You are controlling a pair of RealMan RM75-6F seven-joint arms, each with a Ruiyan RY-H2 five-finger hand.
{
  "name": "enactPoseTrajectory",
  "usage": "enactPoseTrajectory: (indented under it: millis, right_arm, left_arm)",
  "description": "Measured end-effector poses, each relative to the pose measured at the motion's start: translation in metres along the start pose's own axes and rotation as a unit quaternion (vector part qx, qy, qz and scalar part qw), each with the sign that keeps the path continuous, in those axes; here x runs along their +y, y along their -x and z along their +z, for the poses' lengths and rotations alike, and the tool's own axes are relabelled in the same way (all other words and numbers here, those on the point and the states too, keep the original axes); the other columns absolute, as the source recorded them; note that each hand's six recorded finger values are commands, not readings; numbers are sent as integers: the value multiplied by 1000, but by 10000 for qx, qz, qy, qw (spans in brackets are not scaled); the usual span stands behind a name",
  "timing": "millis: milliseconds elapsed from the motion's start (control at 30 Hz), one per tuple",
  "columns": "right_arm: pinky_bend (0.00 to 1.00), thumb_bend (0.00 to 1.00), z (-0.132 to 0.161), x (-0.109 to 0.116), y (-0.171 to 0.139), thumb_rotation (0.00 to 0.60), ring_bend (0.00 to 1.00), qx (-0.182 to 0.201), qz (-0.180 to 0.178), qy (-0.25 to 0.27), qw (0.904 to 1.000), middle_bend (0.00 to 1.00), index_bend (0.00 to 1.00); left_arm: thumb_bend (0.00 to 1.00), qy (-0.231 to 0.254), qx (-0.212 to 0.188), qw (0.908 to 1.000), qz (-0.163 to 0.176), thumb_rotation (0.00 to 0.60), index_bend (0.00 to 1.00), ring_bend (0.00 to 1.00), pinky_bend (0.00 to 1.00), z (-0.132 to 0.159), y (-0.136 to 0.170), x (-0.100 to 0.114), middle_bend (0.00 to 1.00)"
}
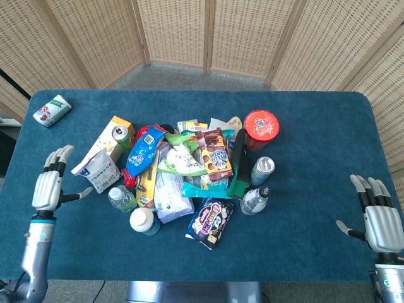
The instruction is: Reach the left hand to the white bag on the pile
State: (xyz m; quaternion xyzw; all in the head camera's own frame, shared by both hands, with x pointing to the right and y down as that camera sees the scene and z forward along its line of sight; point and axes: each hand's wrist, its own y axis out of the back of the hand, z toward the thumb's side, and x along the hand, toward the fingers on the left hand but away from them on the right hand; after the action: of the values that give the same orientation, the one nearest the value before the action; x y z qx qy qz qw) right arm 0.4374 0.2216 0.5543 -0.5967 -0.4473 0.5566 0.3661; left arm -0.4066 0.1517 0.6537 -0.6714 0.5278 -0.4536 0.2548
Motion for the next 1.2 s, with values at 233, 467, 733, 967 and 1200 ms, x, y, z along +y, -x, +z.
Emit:
enactPoseTrajectory:
  millis: [233, 467, 733, 967, 1200]
  right_arm:
    - [0, 0, -1, -2, 0, 600, 0, -9, 29, -25, 10000, 0, 0]
    - [0, 0, 0, -2, 0, 600, 0, 7, 21, -28, 10000, 0, 0]
    - [0, 0, -2, 0, 1, 600, 0, -35, -4, 5, 10000, 0, 0]
    - [0, 0, -1, 1, 0, 600, 0, -9, -13, 33, 10000, 0, 0]
    - [0, 0, 2, 1, -1, 600, 0, 28, -2, 25, 10000, 0, 0]
  left_arm:
    - [0, 13, -154, 9998, -89, 600, 78, 0, 11, 12, -17, -19, 0]
    - [0, -92, -371, 9993, 14, 600, 759, 658, 776, 25, -35, -34, 790]
    - [0, -92, -608, 9978, 246, 600, 869, 818, 883, 44, -39, -42, 933]
    - [0, 235, -830, 9943, 627, 600, 870, 818, 883, 58, -30, -9, 940]
    - [0, 578, -1194, 9837, 1214, 600, 872, 849, 881, 86, -14, 55, 946]
